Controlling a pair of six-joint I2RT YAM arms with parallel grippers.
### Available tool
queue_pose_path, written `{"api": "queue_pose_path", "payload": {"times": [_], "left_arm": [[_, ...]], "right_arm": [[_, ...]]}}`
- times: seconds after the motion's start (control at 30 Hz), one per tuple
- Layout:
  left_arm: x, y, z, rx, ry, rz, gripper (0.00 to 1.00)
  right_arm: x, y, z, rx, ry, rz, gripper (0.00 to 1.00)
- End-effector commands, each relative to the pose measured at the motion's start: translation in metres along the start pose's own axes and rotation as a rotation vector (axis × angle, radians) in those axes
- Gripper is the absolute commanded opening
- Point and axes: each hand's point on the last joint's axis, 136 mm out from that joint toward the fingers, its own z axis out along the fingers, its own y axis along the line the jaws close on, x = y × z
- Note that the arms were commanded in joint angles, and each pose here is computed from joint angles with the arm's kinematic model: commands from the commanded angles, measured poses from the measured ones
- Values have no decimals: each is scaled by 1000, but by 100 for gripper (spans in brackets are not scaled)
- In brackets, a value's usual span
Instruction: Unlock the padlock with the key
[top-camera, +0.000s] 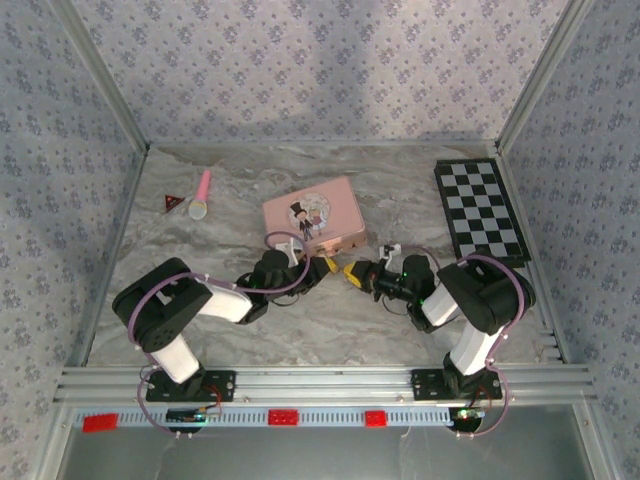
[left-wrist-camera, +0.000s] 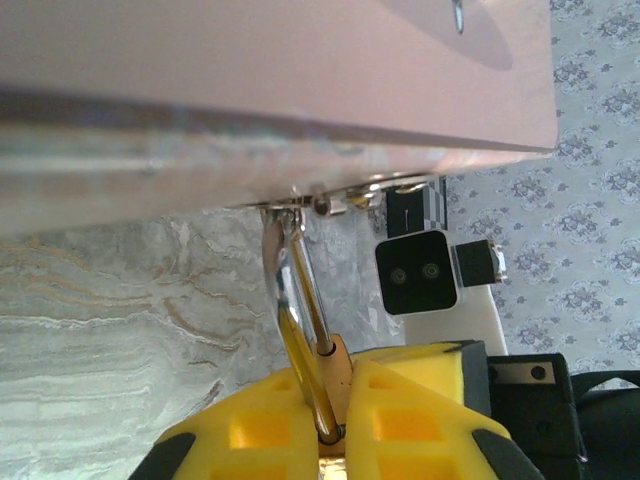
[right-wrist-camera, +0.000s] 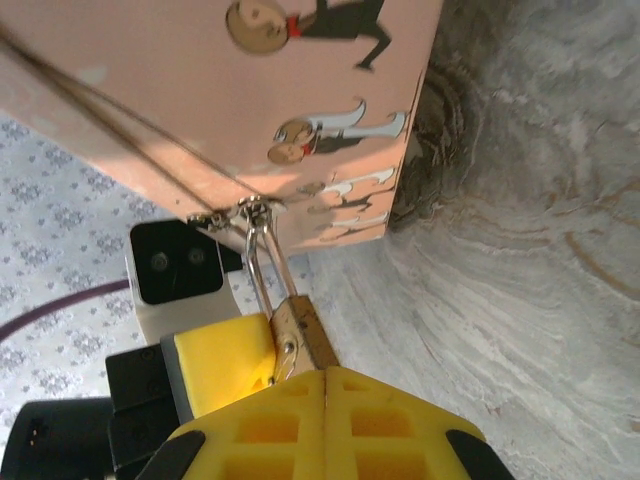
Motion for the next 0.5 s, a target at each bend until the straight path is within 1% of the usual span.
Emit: {"api": "queue_pose_path", "payload": {"times": [0.0,0.23,0.47], "left_arm": [[11,-96,-14,330,40,59,0],[9,-102,-10,331,18,57,0],[7,-100,-5,300,1,46,0]], "right_arm": [[-12,10,-1,-30,-68,14,0],[-8,20,2,-54,-67,8,0],[-7,23,4,-60,-85,11,0]]}}
